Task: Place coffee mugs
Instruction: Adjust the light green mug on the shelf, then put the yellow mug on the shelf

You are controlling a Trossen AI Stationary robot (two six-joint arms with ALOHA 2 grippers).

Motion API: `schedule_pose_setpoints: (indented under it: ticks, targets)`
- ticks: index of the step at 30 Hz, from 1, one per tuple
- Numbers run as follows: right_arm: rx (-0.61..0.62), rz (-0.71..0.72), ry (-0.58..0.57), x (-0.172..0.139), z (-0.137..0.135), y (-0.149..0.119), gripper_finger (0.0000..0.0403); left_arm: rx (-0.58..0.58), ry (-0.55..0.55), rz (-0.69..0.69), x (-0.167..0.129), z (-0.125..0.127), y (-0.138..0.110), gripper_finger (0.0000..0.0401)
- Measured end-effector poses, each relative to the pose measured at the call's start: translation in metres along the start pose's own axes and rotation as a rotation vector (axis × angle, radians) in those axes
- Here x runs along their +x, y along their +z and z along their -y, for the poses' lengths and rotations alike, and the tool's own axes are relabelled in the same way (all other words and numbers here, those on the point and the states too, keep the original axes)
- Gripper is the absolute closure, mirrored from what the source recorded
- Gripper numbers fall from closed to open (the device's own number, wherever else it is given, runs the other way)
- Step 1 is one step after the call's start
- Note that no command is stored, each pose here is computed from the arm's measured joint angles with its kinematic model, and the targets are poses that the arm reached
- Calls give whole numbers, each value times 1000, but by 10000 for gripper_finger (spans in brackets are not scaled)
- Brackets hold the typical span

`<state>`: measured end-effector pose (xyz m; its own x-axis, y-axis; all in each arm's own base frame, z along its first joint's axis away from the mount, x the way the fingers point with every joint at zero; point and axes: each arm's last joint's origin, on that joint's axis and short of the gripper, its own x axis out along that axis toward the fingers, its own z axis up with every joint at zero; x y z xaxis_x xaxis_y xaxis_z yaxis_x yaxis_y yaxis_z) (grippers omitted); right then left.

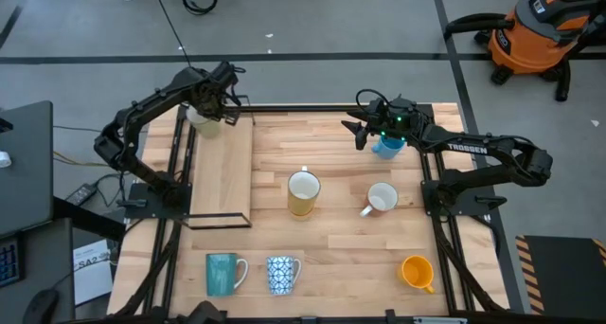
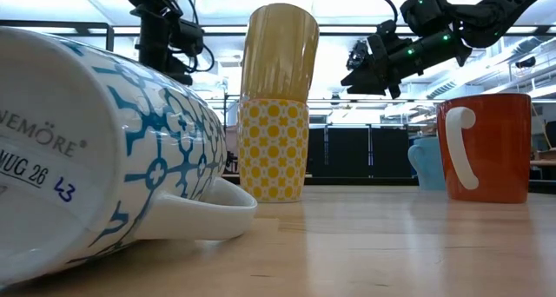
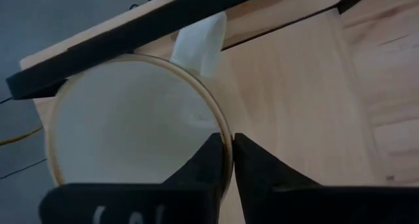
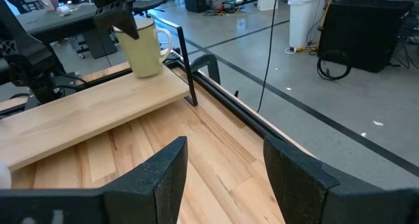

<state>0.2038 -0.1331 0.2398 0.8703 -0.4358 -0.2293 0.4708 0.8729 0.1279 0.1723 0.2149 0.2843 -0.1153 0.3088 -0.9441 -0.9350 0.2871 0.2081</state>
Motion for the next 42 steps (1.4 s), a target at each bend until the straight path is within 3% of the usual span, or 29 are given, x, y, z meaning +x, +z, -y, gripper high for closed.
schedule_pose_setpoints:
  ticks: [17,28,35,42]
  targets:
    - [0,0,0,0,0,0,196,3,1,2,-1,0,0,322]
    - [0,0,0,0,0,0,196,40,0,0,-1,0,0,250]
    - [0,0,0,0,0,0,196,5,-8,10,-4,-1,-1,244]
    - [0,0,0,0,0,0,196,1,-64,81,-28,-7,-13,244]
